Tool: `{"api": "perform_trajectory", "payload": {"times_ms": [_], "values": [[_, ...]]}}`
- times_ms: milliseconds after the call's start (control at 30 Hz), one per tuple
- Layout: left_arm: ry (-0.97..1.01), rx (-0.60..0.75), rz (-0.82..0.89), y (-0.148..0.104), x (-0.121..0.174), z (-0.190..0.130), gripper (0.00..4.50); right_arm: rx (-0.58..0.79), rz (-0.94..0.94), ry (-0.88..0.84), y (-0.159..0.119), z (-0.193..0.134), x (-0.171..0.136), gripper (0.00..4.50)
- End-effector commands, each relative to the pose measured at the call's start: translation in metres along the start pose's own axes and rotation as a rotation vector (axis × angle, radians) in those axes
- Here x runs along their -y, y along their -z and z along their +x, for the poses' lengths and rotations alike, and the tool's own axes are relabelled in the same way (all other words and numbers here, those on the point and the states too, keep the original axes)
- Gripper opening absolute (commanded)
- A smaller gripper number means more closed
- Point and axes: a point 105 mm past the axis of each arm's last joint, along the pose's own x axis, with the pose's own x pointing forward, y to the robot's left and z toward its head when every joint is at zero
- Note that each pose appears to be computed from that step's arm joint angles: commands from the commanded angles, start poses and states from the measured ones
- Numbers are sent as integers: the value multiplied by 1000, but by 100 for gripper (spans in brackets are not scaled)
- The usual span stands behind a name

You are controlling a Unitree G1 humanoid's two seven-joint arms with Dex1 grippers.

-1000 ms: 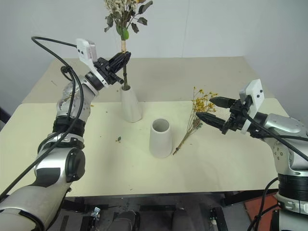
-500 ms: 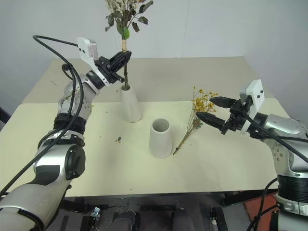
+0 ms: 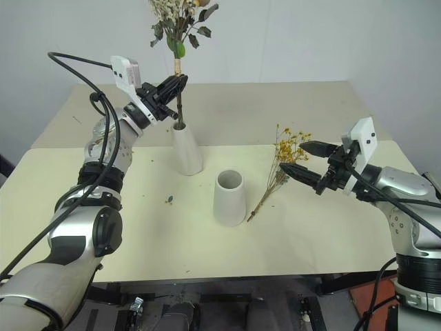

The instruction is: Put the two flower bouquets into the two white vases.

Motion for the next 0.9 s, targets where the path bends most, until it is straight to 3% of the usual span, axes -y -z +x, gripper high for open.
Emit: {"api": "perform_trajectory", "payload": {"times_ms": [33,900], "values": [[8,32,29,-9,1,1,2,61,-51,5,-18,-5,-1,450],[-1,74,10,-21,1,7,2,67,-47,5,-17,-4,-2,450]]}}
